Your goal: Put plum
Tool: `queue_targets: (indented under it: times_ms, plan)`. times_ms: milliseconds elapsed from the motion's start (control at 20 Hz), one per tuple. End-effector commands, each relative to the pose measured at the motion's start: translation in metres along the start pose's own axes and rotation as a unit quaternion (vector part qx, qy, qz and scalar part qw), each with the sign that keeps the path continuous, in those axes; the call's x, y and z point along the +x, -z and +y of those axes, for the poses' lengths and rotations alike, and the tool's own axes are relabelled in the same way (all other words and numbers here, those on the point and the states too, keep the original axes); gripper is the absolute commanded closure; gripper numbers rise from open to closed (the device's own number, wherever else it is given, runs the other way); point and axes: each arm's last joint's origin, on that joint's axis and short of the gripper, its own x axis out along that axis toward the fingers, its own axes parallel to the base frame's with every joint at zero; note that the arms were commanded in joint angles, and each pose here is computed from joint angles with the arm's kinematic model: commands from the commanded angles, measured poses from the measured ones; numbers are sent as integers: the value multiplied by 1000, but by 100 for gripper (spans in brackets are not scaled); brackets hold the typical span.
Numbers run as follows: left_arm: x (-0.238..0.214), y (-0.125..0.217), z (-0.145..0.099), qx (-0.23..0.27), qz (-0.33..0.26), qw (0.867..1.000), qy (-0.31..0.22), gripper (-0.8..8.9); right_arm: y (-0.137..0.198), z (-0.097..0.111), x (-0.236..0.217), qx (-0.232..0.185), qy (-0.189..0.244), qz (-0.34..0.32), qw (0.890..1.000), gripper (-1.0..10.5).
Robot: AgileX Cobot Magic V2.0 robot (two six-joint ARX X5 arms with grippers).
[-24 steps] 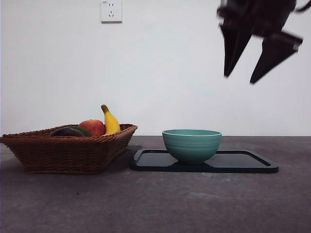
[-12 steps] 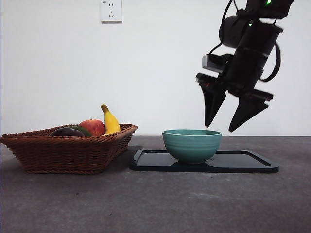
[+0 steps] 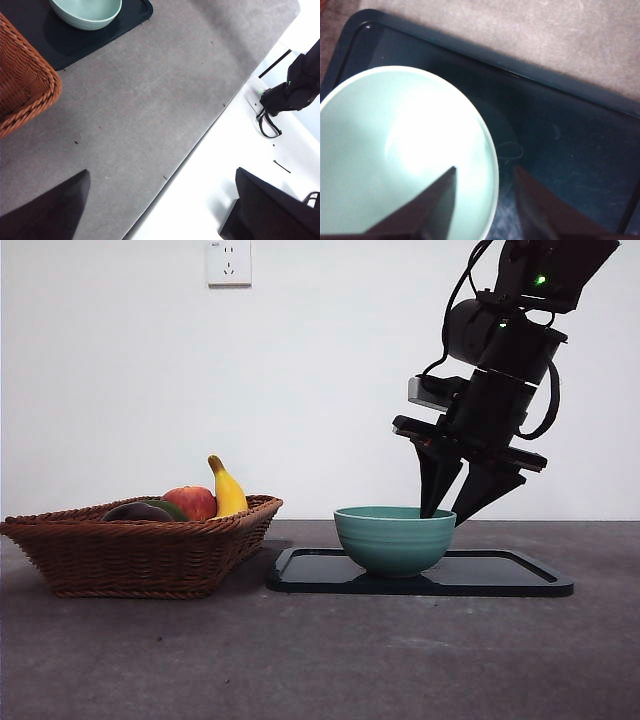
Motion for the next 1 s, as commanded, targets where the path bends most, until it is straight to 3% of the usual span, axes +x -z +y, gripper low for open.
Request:
queue_targets:
  times_ms: [50, 300, 550, 1000]
  plan:
    - [-2, -4, -2, 13, -7, 1000, 3, 349, -4, 2, 5, 2, -2, -2, 1000, 829]
    - [-2, -4, -2, 13, -7, 1000, 3, 349, -4, 2, 5, 2, 7, -2, 1000, 927]
    - [-2, -4, -2, 13, -6, 1000, 3, 349, -6, 2, 1, 0, 10, -12, 1000, 937]
    - [-2, -4, -1, 13, -7, 1000, 3, 349, -4, 23, -92, -20, 3, -77, 997, 937]
